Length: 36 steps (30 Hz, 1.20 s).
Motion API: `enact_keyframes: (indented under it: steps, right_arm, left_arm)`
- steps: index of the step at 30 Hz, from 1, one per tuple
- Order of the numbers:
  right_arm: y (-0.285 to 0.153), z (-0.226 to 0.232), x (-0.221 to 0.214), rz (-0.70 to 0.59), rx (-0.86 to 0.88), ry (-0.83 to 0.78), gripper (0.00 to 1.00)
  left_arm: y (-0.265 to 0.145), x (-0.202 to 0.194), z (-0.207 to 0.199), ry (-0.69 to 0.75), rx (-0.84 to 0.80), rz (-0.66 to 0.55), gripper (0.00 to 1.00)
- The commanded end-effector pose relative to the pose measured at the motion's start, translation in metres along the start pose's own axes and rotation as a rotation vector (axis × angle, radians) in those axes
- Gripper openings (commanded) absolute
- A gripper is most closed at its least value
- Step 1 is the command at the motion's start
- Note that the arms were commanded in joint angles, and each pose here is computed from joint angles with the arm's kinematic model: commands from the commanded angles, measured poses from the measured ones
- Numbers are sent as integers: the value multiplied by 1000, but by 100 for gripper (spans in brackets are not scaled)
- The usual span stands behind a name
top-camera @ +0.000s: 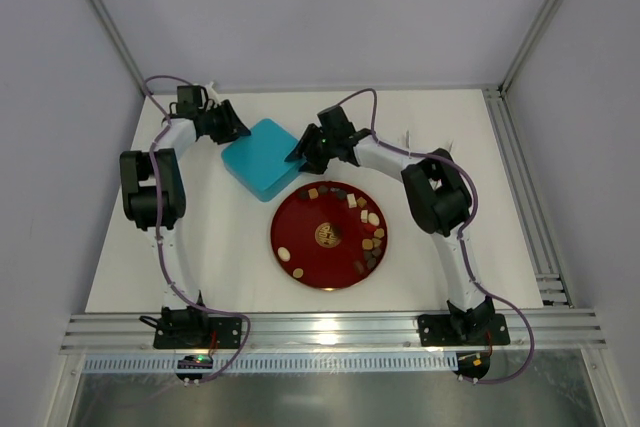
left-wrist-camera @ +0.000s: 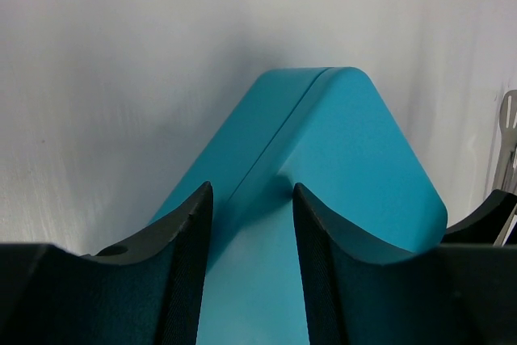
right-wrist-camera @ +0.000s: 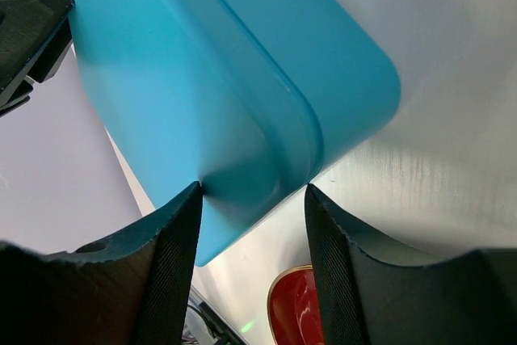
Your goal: Pack the chocolate
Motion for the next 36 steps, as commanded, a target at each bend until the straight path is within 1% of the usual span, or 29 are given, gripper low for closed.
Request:
enact_keyframes:
  steps: [1,5,7,9,10,11,18,21,25,31,33,34,36]
  right_arm:
    - [13,-21,5,-22,-54,-23,53]
    - [14,-25,6,-15,-60,-16,51]
    - [15,-28,6,-11,-66,-12,48]
    - [15,-33,7,-6,-77,-3,47]
    - [15,-34,7,-4,-79,1,44]
    - [15,-35,7,-1,-80,6,43]
    - [21,-52,8,21,-98,31,42]
    - [19,-51,11,21,-100,31,42]
    - [20,-55,14,40,-124,33,37]
    - [13,-59,27,17,-171,13,37]
    - [11,-59,32,11,-178,5,39]
    - [12,-61,34,14,-188,5,42]
    - [12,-61,38,13,-208,-10,44]
  left_arm:
    - [-4,-12,-5,11,11,29,43]
    - [-3,-16,-2,5,19,38,43]
    - [-1,-19,-3,2,21,45,43]
    - [0,-20,-3,-3,23,48,43]
    - [0,-21,-5,-1,22,51,43]
    - [1,-21,-5,-2,25,49,43]
    - [-1,-26,-2,-6,46,68,43]
    - [-2,-29,-2,-7,51,76,43]
    - [-4,-34,0,-8,71,92,43]
    - [-9,-39,4,-64,131,109,43]
    - [-14,-39,3,-79,150,105,43]
    - [-14,-42,2,-89,154,111,43]
    - [-16,-44,1,-98,167,116,43]
Point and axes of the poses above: each gripper's point midway between its finger pads, its own y axis out along the fingers, its own z axis along the line the jaws close on, x = y × z, the point moved 3 cm from there along -y, back along the fingers, and after that the axes turned 4 degrees about y, right-handed, at the moved point
